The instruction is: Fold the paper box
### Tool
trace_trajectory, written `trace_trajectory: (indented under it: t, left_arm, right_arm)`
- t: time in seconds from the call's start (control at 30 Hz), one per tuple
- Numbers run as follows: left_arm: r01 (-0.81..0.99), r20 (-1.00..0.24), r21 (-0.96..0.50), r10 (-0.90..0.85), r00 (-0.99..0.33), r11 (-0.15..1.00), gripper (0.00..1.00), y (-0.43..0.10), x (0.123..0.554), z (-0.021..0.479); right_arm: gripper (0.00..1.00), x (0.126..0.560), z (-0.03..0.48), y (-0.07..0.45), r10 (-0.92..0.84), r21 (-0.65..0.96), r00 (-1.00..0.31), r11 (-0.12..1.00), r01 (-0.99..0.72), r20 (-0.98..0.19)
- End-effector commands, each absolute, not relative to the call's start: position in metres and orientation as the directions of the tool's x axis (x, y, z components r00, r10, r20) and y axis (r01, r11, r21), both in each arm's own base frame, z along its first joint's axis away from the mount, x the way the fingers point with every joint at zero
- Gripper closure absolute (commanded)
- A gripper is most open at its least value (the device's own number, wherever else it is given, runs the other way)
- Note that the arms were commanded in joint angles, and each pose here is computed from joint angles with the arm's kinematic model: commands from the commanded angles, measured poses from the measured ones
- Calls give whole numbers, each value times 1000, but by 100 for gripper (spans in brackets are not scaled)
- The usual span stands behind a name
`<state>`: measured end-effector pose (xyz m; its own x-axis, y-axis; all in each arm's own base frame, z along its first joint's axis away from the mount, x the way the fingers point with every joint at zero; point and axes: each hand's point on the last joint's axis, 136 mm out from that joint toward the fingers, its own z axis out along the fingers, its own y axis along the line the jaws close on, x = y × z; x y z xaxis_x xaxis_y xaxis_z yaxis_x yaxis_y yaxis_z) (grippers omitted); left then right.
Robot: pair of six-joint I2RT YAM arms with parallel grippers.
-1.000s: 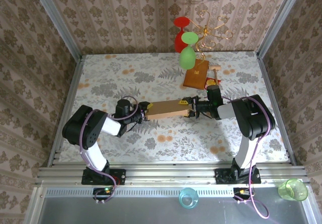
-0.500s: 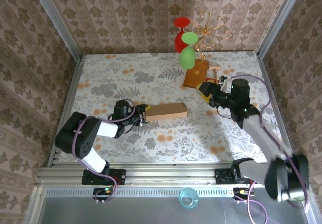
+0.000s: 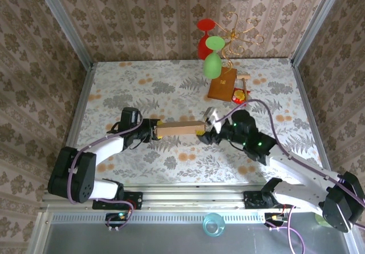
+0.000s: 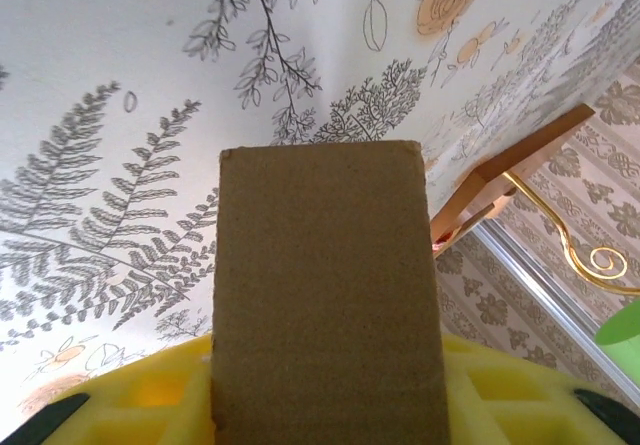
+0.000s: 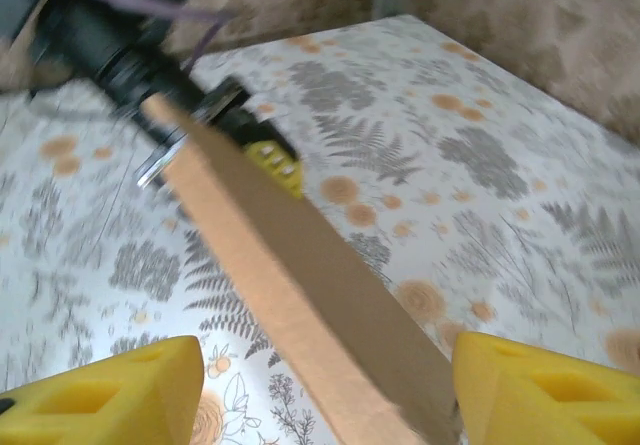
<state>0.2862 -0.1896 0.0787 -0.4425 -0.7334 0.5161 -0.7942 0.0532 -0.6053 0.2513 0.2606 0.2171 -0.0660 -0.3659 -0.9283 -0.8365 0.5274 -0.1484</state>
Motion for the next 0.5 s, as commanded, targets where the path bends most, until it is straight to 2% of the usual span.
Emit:
trace_trajectory:
  t: [0.0, 0.07, 0.13, 0.33, 0.47]
  left_arm:
    - [-881, 490, -460, -798, -352, 106, 85, -166, 261, 51]
    - [-894, 491, -436, -806, -331, 102, 85, -160, 260, 50]
    - [-910, 504, -407, -811, -298, 82, 85, -154, 260, 46]
    - [-946, 546, -323, -815, -193, 8, 85, -144, 258, 28]
    - [-966, 578, -256, -805, -133, -24, 85, -137, 260, 16]
  right_arm:
    - [29, 248, 213, 271, -596, -514, 244, 338, -788, -765]
    - [27, 253, 208, 274, -648, -564, 275, 291, -773, -711]
    - [27, 264, 212, 273, -670, -584, 266, 305, -752, -693]
    - [30, 279, 214, 276, -664, -565, 236, 335, -754, -709]
    - [35, 290, 217, 264, -631, -499, 154, 416, -760, -760]
